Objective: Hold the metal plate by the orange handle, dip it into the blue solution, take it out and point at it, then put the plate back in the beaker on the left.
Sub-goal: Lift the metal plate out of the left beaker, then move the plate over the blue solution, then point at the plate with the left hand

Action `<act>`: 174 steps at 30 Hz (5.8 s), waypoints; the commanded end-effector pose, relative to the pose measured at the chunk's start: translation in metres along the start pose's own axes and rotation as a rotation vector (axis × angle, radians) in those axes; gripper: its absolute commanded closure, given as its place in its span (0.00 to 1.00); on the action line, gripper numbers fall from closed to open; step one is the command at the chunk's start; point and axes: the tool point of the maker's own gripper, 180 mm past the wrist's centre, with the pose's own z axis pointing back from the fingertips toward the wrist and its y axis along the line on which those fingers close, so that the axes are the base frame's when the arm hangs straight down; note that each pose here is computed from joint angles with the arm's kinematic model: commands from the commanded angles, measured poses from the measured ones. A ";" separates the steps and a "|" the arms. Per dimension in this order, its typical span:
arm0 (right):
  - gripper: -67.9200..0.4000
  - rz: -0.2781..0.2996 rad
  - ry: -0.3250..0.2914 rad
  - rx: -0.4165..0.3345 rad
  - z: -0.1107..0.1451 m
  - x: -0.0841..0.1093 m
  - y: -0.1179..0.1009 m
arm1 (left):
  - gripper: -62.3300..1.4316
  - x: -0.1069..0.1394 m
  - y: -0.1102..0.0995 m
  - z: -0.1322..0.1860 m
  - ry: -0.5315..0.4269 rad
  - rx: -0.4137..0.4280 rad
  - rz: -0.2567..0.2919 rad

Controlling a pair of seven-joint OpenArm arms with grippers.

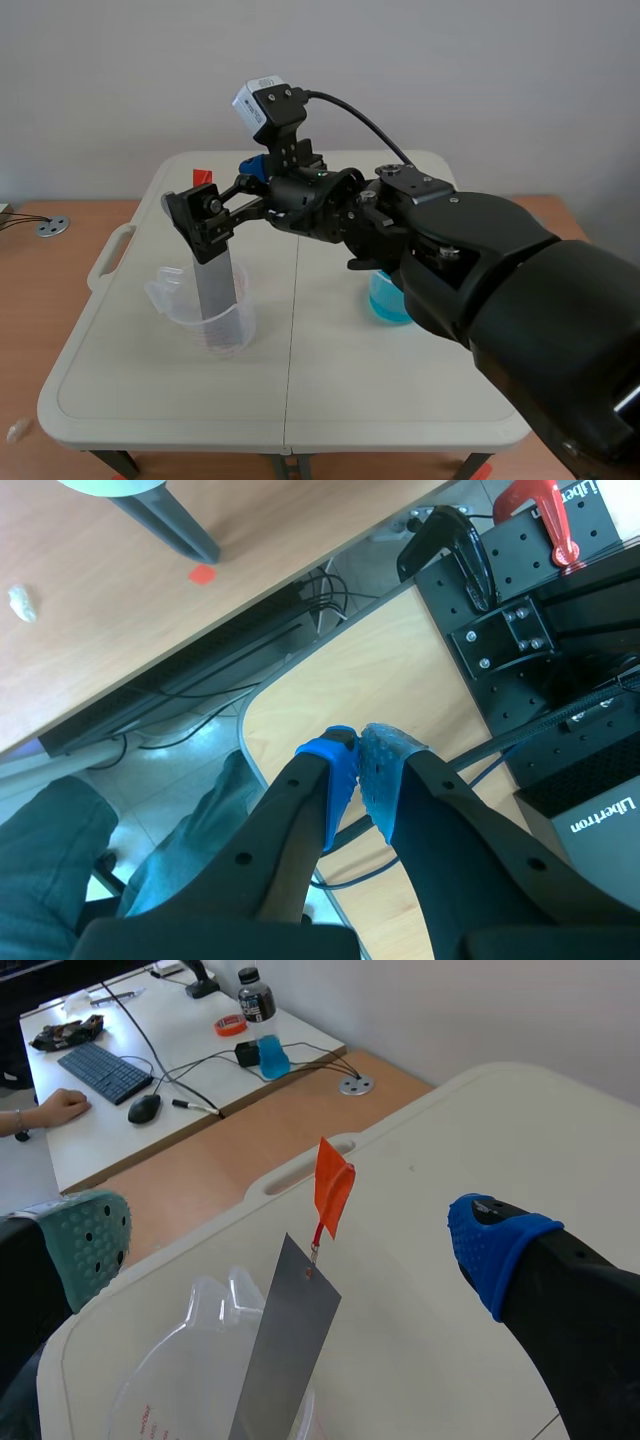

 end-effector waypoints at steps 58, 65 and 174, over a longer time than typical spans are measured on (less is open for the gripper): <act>0.98 0.016 -0.003 0.120 -0.034 0.023 0.019 | 0.89 0.006 -0.001 0.001 -0.022 -0.001 0.009; 0.98 0.003 -0.044 0.211 -0.031 0.030 0.035 | 0.89 0.006 -0.001 0.001 -0.022 -0.001 0.009; 0.98 0.270 -0.176 0.040 0.176 0.168 -0.033 | 0.89 0.245 0.067 -0.016 -0.630 0.113 -0.315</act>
